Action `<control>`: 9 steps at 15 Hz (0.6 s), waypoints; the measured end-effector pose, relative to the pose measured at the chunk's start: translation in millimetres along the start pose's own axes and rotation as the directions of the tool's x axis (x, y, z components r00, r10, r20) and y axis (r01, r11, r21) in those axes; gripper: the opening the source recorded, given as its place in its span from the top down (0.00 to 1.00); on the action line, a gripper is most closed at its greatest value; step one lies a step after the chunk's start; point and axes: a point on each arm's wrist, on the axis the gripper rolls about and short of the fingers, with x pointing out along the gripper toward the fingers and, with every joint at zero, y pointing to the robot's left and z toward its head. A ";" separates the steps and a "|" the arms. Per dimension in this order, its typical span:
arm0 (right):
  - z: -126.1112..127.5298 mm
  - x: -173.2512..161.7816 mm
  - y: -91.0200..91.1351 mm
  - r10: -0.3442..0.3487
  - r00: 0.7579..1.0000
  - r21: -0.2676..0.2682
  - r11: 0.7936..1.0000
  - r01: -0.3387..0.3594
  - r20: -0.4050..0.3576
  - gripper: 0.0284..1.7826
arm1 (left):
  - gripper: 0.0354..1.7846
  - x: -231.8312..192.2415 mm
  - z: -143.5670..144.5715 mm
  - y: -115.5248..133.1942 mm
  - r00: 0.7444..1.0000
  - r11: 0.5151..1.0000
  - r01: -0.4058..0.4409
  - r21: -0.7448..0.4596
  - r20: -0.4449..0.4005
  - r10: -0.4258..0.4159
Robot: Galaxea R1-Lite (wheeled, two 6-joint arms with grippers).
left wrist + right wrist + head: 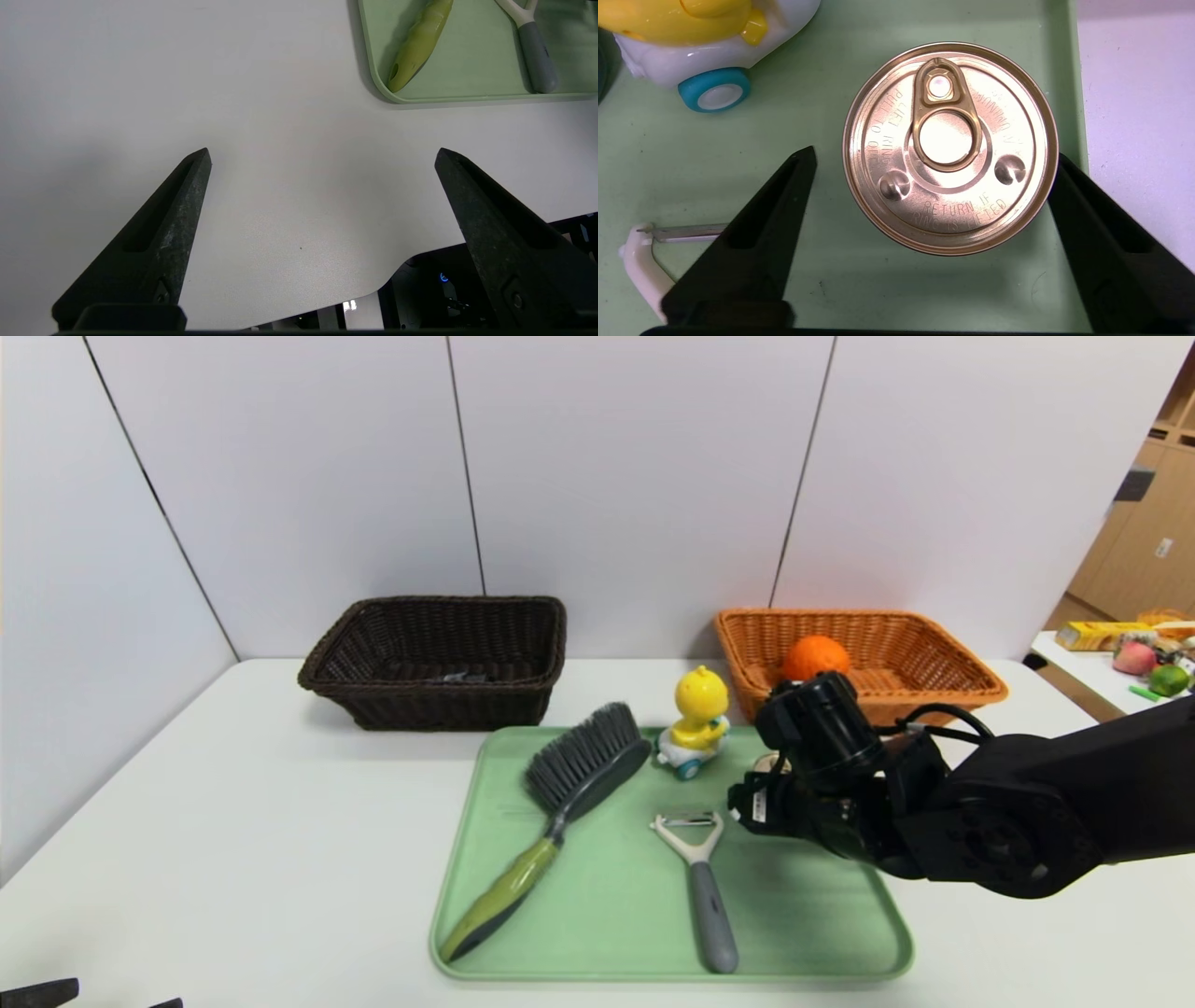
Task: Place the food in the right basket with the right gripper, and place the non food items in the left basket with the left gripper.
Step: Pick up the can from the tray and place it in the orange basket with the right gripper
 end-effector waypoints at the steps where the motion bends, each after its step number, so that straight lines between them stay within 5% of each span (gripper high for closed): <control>1: 0.2 -0.6 -0.4 0.000 1.000 0.000 1.000 0.000 0.001 0.25 | 0.06 0.1 -0.3 0.1 1.000 1.000 -0.001 -0.001 -0.001 0.001; 4: 0.4 -2.3 -1.6 0.000 1.000 -0.001 1.000 0.000 0.002 0.44 | 0.06 0.0 -0.7 0.2 1.000 1.000 0.000 0.000 -0.001 0.000; 9: -0.6 -7.0 -4.5 0.002 1.000 -0.001 1.000 -0.002 0.002 0.46 | 0.06 0.0 -2.3 0.8 1.000 1.000 0.001 0.001 -0.002 -0.001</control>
